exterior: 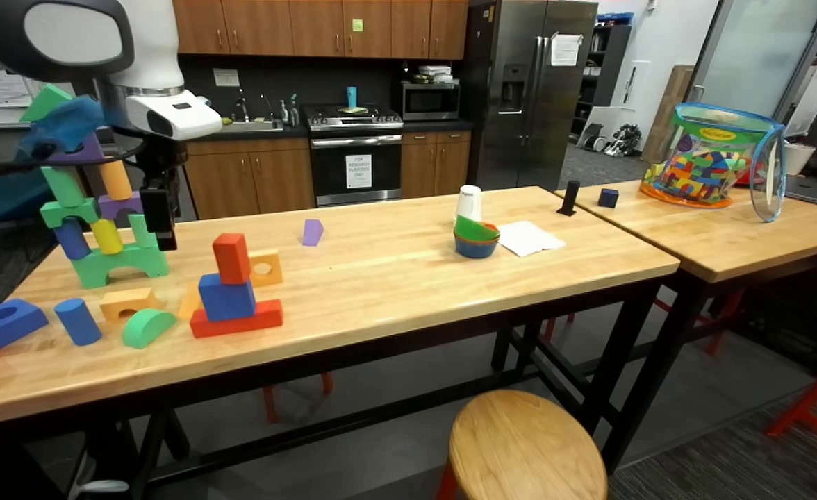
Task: Take the orange block off of the stack and put it down to the left
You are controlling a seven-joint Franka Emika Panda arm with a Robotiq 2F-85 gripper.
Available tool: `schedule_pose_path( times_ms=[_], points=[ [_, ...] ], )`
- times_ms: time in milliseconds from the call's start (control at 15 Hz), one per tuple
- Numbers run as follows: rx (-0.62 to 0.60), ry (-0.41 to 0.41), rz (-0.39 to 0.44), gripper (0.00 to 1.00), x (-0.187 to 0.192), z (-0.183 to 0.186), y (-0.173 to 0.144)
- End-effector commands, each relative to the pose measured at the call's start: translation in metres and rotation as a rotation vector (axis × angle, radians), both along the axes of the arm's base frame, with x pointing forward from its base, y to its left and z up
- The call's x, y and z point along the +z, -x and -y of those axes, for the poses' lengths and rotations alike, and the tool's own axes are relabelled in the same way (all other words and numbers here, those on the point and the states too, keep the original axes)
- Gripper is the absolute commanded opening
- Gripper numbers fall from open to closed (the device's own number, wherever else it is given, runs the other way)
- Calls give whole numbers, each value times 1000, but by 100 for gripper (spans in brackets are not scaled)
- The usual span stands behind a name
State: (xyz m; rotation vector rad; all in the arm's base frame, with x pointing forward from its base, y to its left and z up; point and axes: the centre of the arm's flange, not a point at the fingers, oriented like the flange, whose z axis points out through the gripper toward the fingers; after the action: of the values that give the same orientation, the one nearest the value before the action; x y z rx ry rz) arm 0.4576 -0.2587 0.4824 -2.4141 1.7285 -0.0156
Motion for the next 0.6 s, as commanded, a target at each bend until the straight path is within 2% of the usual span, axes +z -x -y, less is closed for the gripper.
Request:
schedule_pose_path(
  times_ms=[0,267,533],
  points=[
    [22,69,-46,100,4,12,-1],
    [55,107,-51,100,4,20,-3],
    [47,112,-5,100,2,27,-13]
  ],
)
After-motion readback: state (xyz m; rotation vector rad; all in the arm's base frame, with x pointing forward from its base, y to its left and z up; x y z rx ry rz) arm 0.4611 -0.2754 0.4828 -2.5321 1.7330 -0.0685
